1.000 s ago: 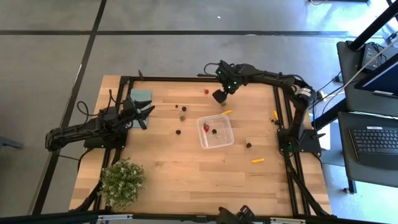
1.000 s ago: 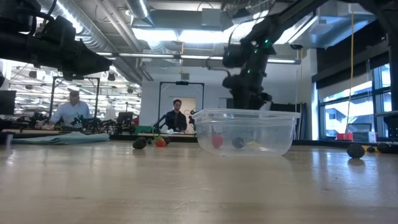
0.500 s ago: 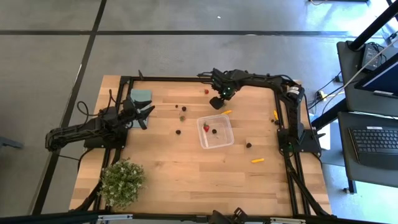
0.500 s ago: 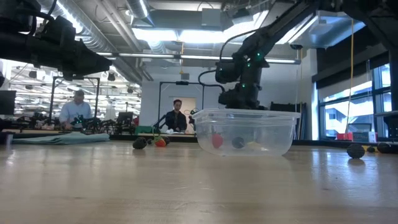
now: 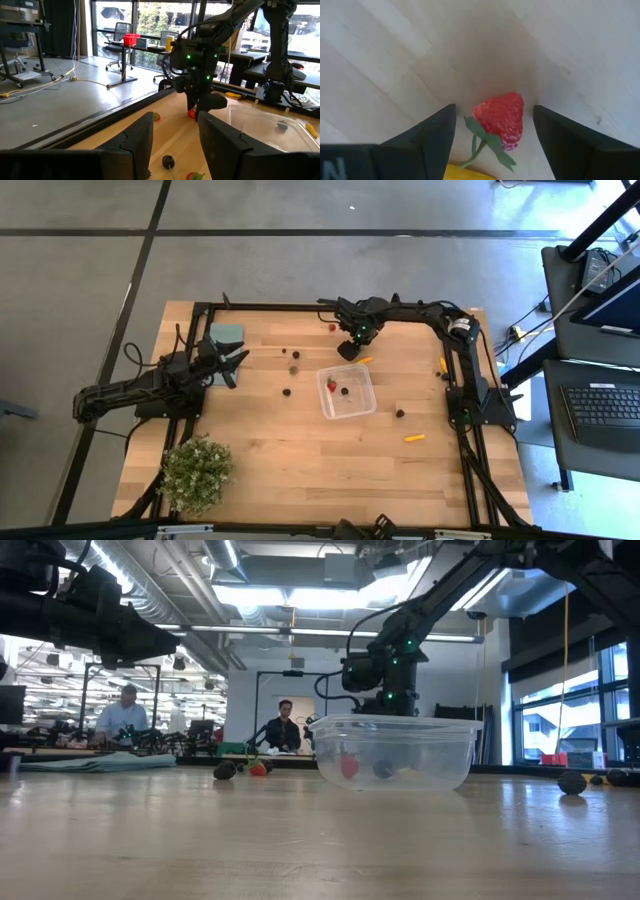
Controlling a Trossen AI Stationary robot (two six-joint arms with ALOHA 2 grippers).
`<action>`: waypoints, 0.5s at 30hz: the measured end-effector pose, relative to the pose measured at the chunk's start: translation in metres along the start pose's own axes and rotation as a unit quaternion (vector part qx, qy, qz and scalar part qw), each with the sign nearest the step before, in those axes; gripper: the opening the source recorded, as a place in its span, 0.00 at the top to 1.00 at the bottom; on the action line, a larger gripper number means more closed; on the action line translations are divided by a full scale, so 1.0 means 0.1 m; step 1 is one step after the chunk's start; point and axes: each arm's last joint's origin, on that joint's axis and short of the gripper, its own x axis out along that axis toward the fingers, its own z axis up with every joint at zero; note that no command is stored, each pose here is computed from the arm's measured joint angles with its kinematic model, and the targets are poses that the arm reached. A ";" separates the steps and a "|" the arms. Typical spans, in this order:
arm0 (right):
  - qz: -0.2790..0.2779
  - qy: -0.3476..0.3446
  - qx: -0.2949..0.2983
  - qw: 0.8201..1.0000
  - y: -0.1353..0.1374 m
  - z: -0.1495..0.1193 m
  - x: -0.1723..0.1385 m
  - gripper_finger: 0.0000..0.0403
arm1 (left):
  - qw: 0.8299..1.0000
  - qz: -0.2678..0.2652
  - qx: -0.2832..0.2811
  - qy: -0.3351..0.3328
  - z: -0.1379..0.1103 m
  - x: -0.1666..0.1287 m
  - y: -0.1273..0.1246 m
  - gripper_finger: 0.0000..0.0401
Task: Pick and placing Produce into tupperware
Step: Put the top right strawberry into the transparent bin
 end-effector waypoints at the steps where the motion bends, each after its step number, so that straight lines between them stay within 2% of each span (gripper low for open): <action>1: 0.000 0.001 0.000 1.000 0.00 0.00 0.00 0.35 | 1.000 0.000 0.000 0.000 0.00 0.00 0.00 0.63; 15: 0.001 0.003 0.000 1.000 0.00 0.00 0.01 0.62 | 1.000 0.000 0.000 0.000 0.00 0.00 0.00 0.63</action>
